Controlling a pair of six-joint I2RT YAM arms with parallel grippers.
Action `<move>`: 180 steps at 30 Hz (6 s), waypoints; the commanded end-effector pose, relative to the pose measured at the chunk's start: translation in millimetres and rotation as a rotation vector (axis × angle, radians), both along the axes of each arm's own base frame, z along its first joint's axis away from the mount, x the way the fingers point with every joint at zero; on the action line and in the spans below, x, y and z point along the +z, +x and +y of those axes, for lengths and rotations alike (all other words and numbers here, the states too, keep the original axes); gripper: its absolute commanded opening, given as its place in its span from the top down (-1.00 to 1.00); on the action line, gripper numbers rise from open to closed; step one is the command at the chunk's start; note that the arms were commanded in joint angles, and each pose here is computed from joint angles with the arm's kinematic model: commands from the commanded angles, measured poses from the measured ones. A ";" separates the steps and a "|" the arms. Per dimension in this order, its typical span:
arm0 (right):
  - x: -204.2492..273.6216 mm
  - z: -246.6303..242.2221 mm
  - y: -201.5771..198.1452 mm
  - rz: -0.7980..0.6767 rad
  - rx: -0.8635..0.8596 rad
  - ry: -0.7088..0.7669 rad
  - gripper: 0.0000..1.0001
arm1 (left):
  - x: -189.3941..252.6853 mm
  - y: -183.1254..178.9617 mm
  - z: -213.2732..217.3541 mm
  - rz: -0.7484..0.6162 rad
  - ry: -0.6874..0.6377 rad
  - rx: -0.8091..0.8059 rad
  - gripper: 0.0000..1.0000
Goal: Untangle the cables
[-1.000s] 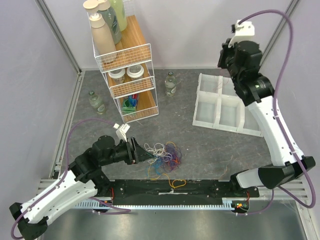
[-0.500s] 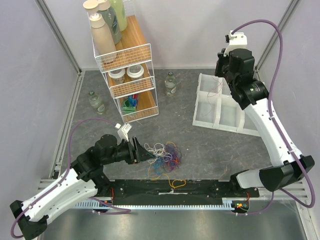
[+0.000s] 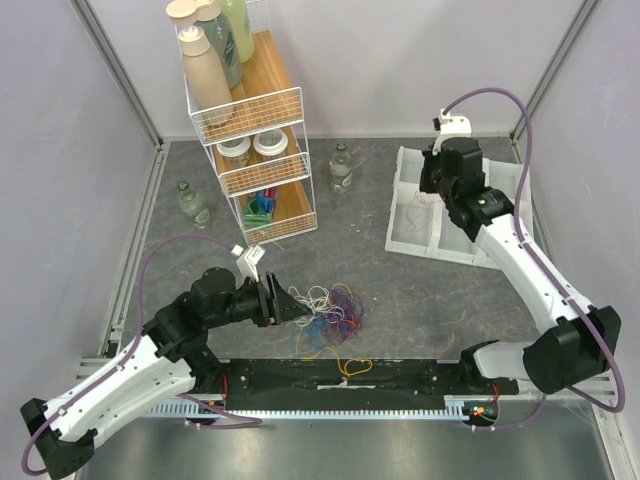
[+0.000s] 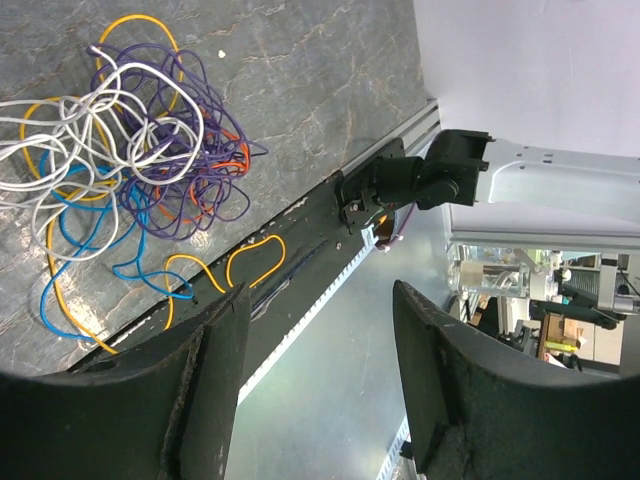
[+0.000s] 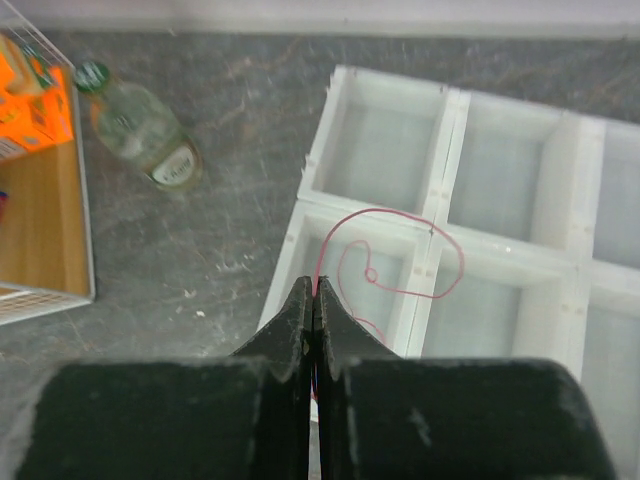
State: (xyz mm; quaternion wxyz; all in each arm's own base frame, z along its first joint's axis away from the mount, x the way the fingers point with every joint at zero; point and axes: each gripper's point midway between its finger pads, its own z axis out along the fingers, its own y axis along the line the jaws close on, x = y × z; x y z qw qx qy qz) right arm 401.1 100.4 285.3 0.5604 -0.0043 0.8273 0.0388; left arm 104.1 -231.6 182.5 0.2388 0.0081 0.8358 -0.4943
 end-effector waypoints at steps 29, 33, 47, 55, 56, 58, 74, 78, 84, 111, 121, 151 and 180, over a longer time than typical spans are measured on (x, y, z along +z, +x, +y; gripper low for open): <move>-166.1 16.8 2.0 0.463 0.062 -0.039 0.26 | -4.5 3.7 -4.2 -0.035 -0.008 -0.015 -0.29; -131.7 1.9 -0.2 0.399 0.012 -0.062 -0.06 | -8.3 3.3 -8.2 -0.016 -0.008 -0.029 -0.29; -133.3 -55.0 52.7 0.418 -0.075 -0.118 -0.14 | -3.0 1.7 -8.3 -0.031 -0.028 -0.036 -0.29; -166.6 -36.5 49.9 0.488 0.010 -0.098 0.63 | -8.7 1.6 -5.8 -0.025 -0.006 -0.031 -0.29; -168.6 -31.3 46.8 0.493 0.014 -0.107 0.76 | -8.9 1.2 -5.8 -0.024 -0.007 -0.032 -0.29; -165.9 -15.2 39.3 0.476 0.033 -0.110 0.88 | -10.7 -0.4 -5.7 -0.017 -0.009 -0.036 -0.29; -132.5 10.8 -5.1 0.437 0.019 -0.113 -0.29 | -33.4 12.9 -9.3 0.013 0.116 -0.030 -0.32; -123.1 60.5 -54.5 0.421 0.197 -0.058 -0.40 | -43.0 26.2 -11.2 -0.001 0.245 -0.053 -0.30; -164.2 136.8 -158.7 0.524 0.535 0.139 -0.40 | -58.9 43.6 -29.9 0.003 0.317 -0.107 -0.35; -232.9 185.3 -239.8 0.577 0.650 0.315 -0.12 | -44.5 80.3 -29.5 -0.090 0.370 0.019 0.97; -252.1 166.4 -218.8 0.569 0.458 0.249 0.77 | 143.6 52.2 39.3 -0.490 0.183 0.155 0.97; -4.6 244.1 -257.7 0.137 1.035 0.766 -0.64 | 116.0 37.6 24.0 -0.349 0.086 0.118 0.97; -69.7 228.2 -231.1 0.116 0.761 0.362 1.00 | 111.0 49.6 73.7 -0.329 0.152 0.377 0.97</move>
